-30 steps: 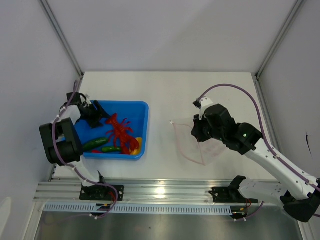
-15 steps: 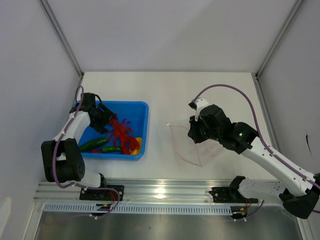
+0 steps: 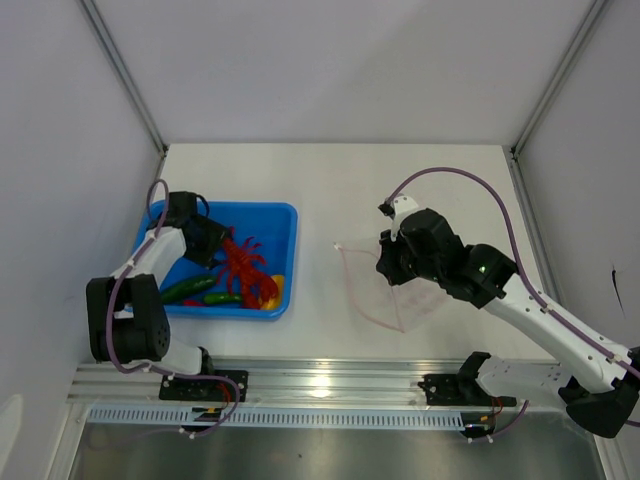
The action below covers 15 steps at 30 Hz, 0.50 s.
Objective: Place the food in the zip-top bag and seal the zipper
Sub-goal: Pick up the fake lobster from the bin.
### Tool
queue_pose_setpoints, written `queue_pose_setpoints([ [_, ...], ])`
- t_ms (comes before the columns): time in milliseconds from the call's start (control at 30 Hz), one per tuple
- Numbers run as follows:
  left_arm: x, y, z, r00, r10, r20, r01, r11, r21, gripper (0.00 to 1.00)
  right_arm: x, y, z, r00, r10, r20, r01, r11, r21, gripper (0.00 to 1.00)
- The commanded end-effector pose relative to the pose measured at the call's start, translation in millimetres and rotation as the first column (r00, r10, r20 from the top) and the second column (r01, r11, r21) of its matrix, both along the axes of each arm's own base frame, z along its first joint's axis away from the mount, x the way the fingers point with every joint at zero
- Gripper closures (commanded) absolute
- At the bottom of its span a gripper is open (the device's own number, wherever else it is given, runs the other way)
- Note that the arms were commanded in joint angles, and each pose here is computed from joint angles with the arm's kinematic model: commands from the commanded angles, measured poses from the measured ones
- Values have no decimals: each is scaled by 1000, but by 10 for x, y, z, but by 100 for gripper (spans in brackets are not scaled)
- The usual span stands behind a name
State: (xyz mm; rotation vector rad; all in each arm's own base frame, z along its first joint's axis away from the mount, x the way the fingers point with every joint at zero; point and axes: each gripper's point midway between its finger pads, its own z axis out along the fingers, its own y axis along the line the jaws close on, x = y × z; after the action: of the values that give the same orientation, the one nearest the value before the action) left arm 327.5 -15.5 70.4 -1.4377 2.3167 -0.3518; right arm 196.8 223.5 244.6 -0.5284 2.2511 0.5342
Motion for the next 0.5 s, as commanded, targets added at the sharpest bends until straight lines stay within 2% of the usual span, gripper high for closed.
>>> queue_pose_setpoints([
  [0, 250, 7, 102, 997, 22, 70, -24, 1000, 20, 31, 19, 13, 175, 999, -9, 41, 7, 999, 40, 100],
  [200, 294, -25, -36, 999, 23, 37, -23, 1000, 19, 32, 20, -13, 167, 999, -14, 45, 13, 999, 32, 100],
  [333, 335, 22, -93, 1000, 16, 4, -17, 996, 88, 33, 27, -15, 159, 999, -15, 47, 13, 1000, 28, 100],
  [467, 421, -20, -116, 1000, -2, -18, 4, 995, 104, 33, 36, -11, 150, 999, -16, 46, 15, 1000, 27, 100],
])
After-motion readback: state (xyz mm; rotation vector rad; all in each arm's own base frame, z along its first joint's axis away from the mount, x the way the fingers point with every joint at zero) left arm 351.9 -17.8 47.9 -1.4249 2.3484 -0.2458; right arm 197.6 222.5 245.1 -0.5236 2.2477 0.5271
